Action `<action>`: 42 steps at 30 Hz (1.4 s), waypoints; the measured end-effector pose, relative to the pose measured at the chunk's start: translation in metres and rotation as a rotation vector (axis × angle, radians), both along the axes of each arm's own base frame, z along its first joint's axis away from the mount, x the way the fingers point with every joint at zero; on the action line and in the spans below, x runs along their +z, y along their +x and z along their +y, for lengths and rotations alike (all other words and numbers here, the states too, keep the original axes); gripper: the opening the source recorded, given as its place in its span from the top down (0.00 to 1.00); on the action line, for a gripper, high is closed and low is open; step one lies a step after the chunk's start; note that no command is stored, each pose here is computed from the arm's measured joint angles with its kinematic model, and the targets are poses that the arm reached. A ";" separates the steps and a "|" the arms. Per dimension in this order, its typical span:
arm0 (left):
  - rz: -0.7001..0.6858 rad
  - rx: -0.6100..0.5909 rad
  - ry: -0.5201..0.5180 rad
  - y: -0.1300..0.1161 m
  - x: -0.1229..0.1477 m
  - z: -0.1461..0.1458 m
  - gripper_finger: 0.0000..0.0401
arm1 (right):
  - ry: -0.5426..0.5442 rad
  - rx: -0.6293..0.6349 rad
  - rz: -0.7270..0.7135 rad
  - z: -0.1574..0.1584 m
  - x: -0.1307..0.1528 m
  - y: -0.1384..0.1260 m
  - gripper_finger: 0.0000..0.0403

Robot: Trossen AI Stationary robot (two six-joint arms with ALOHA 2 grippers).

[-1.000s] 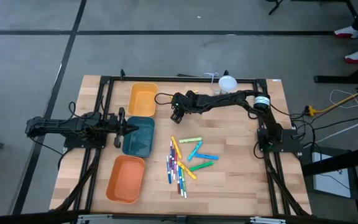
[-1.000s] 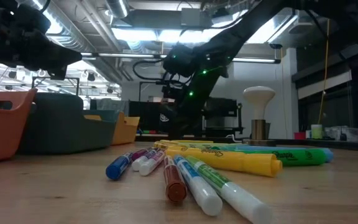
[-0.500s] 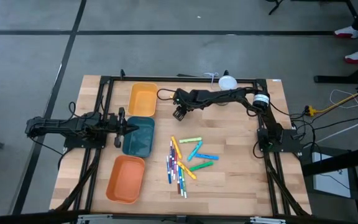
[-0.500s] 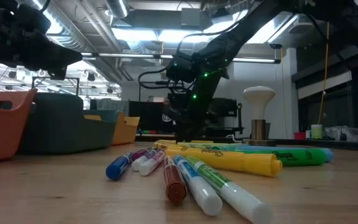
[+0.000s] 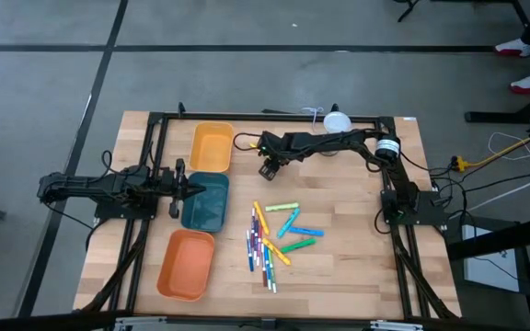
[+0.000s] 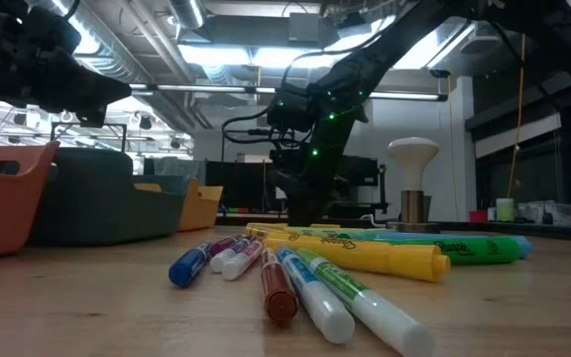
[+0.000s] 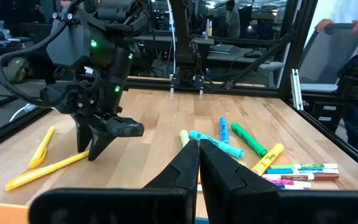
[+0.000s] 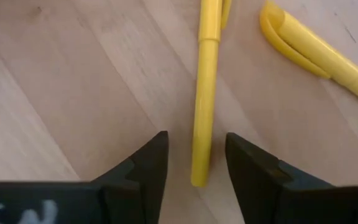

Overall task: Pick & Place Markers
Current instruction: Put the bottom yellow pen into the yellow bin

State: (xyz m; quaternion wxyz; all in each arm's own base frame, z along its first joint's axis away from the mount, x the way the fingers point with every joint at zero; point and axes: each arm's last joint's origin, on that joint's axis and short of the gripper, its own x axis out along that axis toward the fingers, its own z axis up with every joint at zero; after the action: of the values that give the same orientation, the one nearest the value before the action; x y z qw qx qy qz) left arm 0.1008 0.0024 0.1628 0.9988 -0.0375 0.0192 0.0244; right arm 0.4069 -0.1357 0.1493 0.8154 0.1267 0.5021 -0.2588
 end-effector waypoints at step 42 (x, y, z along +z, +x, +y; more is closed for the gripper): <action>0.000 0.000 0.000 0.000 0.000 0.000 0.97 | -0.032 0.122 -0.046 0.010 0.038 -0.007 0.97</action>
State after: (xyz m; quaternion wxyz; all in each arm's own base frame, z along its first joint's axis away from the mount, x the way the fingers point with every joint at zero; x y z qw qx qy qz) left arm 0.1008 0.0024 0.1627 0.9988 -0.0375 0.0194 0.0245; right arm 0.4001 -0.1259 0.1874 0.8428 0.0888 0.4858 -0.2138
